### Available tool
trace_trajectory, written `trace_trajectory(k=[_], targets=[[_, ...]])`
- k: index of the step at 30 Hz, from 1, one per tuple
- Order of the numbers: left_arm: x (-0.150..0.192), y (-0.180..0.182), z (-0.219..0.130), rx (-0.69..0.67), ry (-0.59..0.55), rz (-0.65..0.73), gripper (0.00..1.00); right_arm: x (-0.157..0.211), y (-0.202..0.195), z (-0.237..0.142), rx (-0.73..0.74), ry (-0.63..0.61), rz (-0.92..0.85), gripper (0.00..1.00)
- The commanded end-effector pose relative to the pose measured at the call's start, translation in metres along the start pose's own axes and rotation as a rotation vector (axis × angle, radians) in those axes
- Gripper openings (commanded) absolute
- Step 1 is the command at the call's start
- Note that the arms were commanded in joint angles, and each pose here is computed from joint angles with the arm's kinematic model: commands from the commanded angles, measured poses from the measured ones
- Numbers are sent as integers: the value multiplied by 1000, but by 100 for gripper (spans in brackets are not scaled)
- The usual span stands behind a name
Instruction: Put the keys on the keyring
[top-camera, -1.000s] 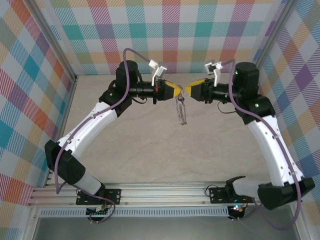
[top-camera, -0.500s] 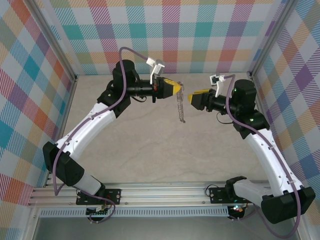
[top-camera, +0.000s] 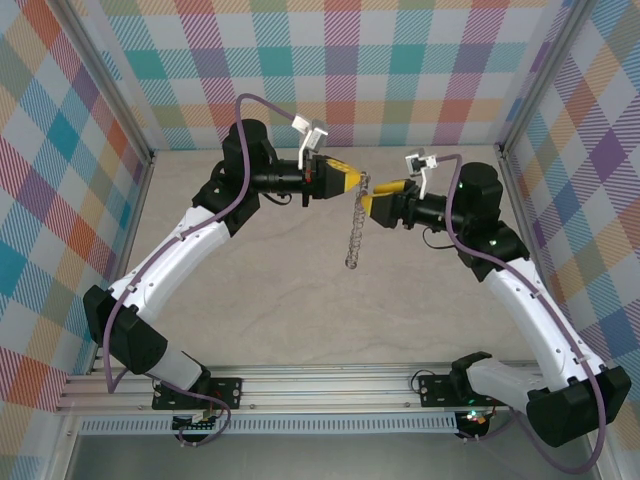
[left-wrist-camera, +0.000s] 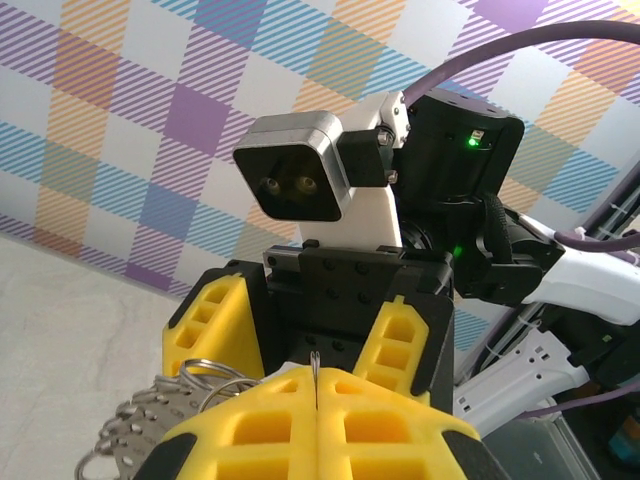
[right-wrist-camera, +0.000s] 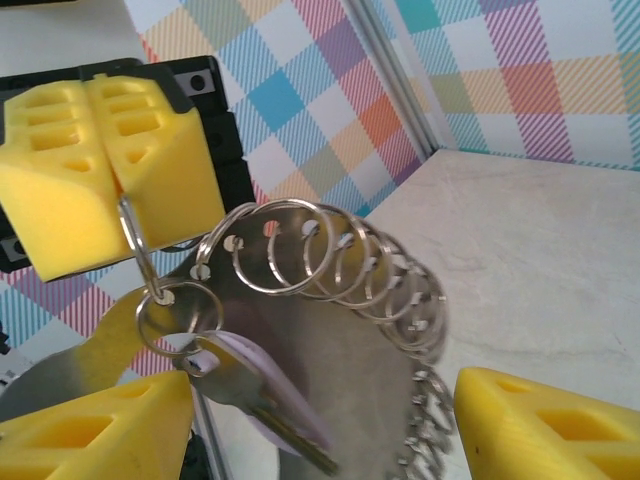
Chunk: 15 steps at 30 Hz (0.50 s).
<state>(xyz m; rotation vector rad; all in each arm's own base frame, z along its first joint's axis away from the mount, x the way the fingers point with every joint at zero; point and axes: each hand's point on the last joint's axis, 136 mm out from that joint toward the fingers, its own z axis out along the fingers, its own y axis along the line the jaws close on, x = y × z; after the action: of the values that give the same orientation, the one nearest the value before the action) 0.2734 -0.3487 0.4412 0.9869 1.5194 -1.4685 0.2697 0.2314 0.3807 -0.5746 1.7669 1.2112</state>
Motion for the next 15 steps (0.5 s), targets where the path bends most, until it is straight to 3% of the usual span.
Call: trace_trajectory(k=[1, 9, 15], targets=[[-22, -26, -5, 59, -50, 84, 0, -6, 12, 5, -49, -12, -45, 69], [-24, -27, -6, 60, -54, 83, 0, -5, 18, 13, -79, -2, -54, 61], [-24, -25, -5, 58, -58, 78, 0, -6, 21, 13, -94, -11, -52, 33]])
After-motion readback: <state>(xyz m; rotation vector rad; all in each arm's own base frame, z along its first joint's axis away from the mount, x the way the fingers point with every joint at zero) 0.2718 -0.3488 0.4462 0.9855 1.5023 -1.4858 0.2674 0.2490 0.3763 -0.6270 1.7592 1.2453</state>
